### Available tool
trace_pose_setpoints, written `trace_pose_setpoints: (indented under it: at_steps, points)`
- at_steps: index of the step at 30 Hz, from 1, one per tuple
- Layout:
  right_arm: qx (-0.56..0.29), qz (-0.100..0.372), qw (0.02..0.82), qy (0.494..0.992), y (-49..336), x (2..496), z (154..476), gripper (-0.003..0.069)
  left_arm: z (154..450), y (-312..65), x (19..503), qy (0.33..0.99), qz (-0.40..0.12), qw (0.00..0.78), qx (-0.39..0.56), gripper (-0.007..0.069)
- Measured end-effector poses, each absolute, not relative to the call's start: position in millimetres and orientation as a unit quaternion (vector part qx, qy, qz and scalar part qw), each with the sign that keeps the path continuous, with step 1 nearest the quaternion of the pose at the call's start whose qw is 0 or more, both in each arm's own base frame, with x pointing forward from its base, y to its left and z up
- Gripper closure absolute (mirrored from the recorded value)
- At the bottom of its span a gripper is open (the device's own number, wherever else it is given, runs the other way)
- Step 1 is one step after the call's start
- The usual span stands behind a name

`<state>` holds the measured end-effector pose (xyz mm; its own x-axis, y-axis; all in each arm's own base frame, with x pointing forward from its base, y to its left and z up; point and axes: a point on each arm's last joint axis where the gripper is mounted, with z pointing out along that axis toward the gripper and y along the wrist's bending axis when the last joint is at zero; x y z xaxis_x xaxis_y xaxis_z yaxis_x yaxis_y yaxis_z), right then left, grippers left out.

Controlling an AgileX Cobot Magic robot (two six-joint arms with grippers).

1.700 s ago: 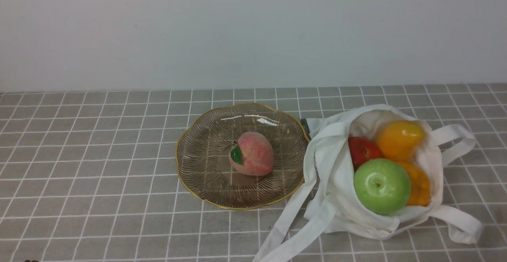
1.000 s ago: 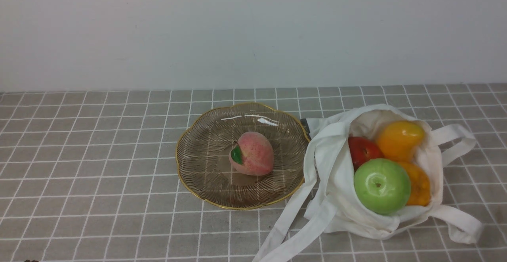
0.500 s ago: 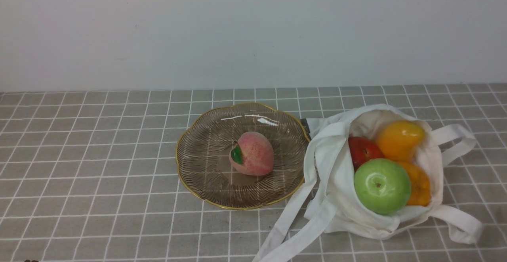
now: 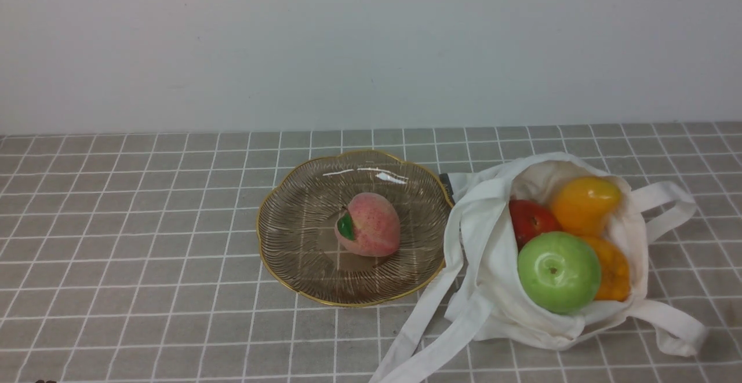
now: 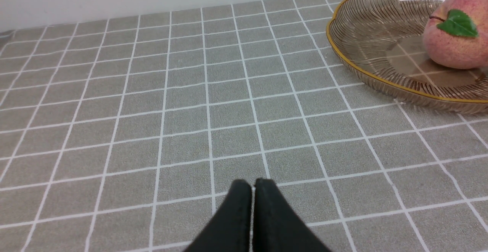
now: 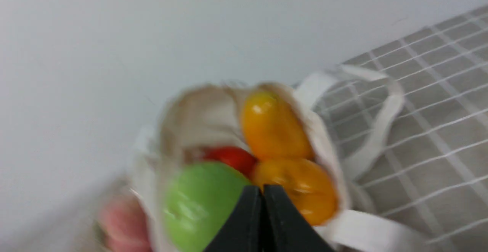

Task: Take the fruit out of the bag on the grey coffee tablecloth and place them on the plate.
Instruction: 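Reach into the cloth bag and grasp a fruit inside it with the right gripper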

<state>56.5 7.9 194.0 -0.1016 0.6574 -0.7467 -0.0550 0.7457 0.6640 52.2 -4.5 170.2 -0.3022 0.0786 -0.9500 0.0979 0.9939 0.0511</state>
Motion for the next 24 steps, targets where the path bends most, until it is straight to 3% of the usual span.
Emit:
trace_pose_setpoints:
  at_steps: [3,5,11,15,20,24]
  points:
    - [0.326,0.393,0.596,0.62,7,57,199,0.0673,170,-4,52,0.807,-0.008,0.588,0.055,0.0633]
    - [0.361,0.428,0.577,0.595,7,57,201,0.0673,170,-4,52,0.807,-0.008,0.588,0.055,0.0633]
    - [0.377,0.453,0.55,0.592,9,56,199,0.0673,170,-4,52,0.807,-0.008,0.588,0.055,0.0633]
    - [0.294,0.427,0.574,0.633,16,51,219,0.0673,170,-4,52,0.807,-0.008,0.588,0.055,0.0633]
    - [0.155,0.328,0.676,0.641,17,43,291,0.0673,170,-4,52,0.807,-0.008,0.588,0.055,0.0633]
    - [0.065,0.224,0.621,0.748,22,71,315,0.0673,170,-4,52,0.807,-0.008,0.588,0.055,0.0633]
